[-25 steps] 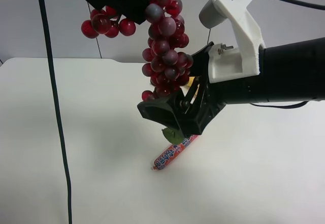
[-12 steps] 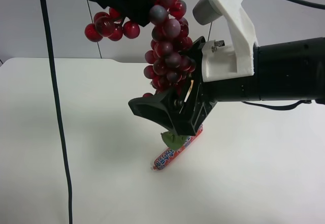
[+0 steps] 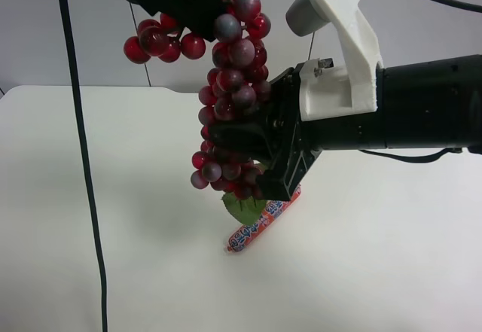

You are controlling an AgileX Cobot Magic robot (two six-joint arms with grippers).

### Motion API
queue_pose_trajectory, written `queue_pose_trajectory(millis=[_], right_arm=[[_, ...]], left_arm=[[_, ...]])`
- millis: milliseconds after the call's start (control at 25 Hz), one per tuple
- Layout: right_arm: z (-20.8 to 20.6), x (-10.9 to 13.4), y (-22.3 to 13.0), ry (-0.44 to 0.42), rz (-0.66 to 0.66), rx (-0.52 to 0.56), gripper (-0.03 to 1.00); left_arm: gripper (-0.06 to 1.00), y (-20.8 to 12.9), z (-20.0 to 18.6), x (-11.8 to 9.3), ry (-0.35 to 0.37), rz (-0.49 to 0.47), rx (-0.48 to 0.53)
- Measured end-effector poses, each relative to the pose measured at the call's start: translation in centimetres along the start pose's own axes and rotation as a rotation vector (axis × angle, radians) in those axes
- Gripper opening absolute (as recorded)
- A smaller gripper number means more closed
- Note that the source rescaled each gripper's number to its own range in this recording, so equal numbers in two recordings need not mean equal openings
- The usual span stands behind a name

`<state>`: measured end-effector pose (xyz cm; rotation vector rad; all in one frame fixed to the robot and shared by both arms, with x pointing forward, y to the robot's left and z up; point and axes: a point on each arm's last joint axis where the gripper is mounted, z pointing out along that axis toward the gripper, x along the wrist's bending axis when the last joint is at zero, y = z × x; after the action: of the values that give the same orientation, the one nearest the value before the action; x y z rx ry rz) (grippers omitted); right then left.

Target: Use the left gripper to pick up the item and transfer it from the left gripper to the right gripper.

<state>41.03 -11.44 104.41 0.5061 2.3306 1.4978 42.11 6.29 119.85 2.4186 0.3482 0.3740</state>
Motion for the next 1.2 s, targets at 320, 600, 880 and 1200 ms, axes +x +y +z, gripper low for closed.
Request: queue_pose_trajectory(millis=[320,600,880,1200], right_arm=[[0.1,0.0,-0.1,0.001,-0.002,0.003,0.10],[0.1,0.0,-0.1,0.001,-0.002,0.003,0.08],[0.1,0.0,-0.1,0.001,-0.002,0.003,0.07],[0.1,0.0,-0.1,0.001,-0.002,0.003,0.06]], left_arm=[[0.65,0.0,0.3,0.3,0.025,0.013,0.009],[0.99,0.0,0.8,0.5,0.036,0.021,0.027],[1.00,-0.2,-0.9,0.7,0.091,0.046,0.007],[1.00,-1.3,-4.5,0.5,0.148,0.046,0.016]])
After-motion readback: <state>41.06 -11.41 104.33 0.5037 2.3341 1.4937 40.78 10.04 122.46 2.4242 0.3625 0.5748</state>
